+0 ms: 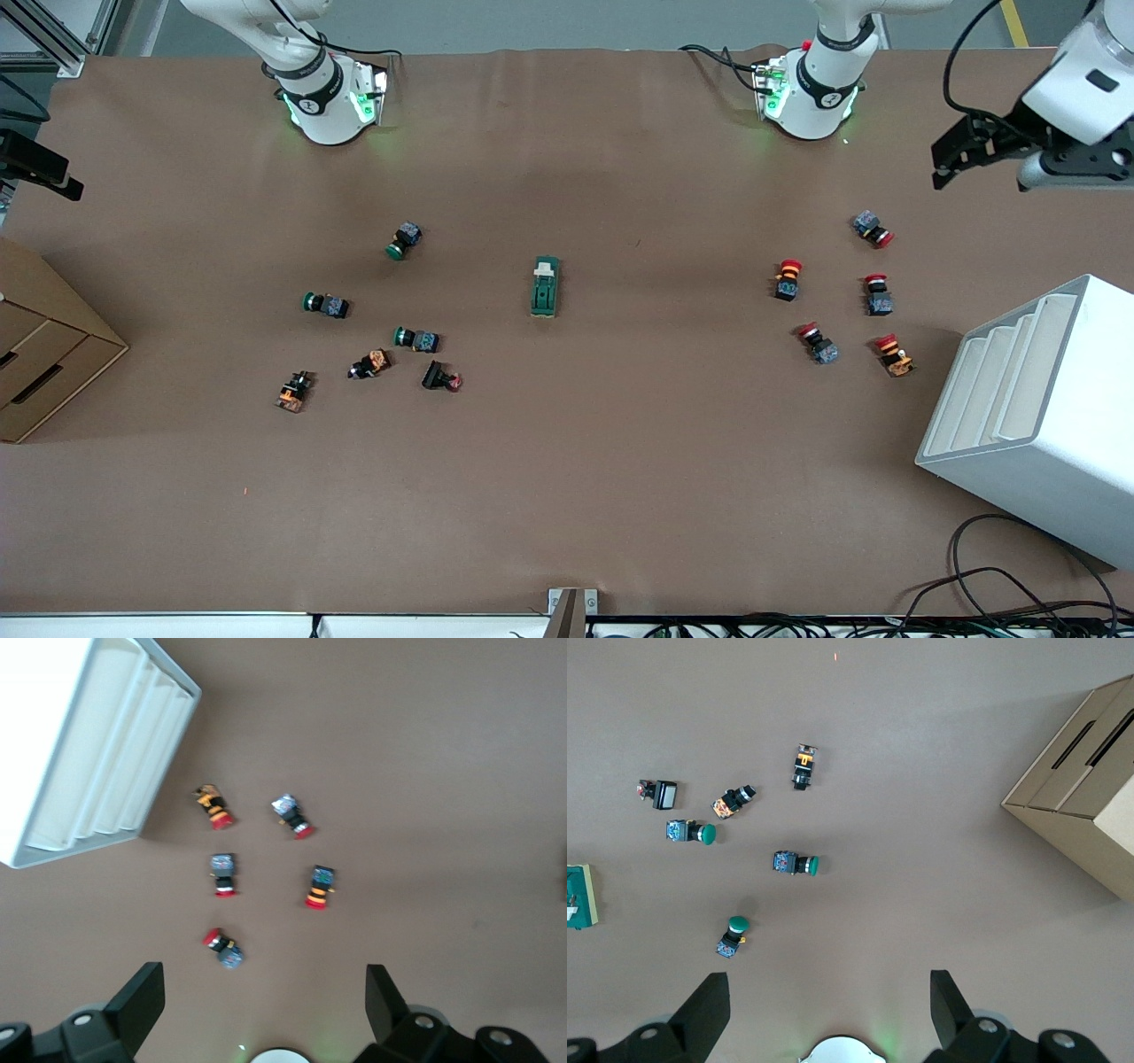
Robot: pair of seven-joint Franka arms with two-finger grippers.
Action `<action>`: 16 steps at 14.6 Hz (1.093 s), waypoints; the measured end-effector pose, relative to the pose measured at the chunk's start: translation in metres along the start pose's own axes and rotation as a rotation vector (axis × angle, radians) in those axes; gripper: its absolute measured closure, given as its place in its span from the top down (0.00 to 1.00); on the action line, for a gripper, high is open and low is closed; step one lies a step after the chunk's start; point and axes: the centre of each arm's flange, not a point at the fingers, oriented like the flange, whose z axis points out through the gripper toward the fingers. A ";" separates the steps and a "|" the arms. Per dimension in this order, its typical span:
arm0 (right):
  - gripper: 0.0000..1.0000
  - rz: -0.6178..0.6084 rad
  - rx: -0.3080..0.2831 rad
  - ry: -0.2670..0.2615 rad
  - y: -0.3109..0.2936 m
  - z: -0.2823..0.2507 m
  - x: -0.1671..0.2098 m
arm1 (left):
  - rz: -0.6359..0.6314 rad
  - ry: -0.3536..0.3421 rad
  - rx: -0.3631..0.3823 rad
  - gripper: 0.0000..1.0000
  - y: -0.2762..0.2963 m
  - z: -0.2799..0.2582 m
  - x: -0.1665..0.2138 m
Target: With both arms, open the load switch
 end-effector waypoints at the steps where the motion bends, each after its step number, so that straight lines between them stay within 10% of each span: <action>1: 1.00 -0.005 -0.003 0.002 -0.003 -0.002 -0.002 | -0.003 -0.001 -0.007 1.00 0.000 0.001 -0.003; 16: 1.00 -0.007 0.000 -0.001 -0.001 -0.002 -0.029 | -0.028 0.045 -0.015 1.00 -0.013 -0.013 0.023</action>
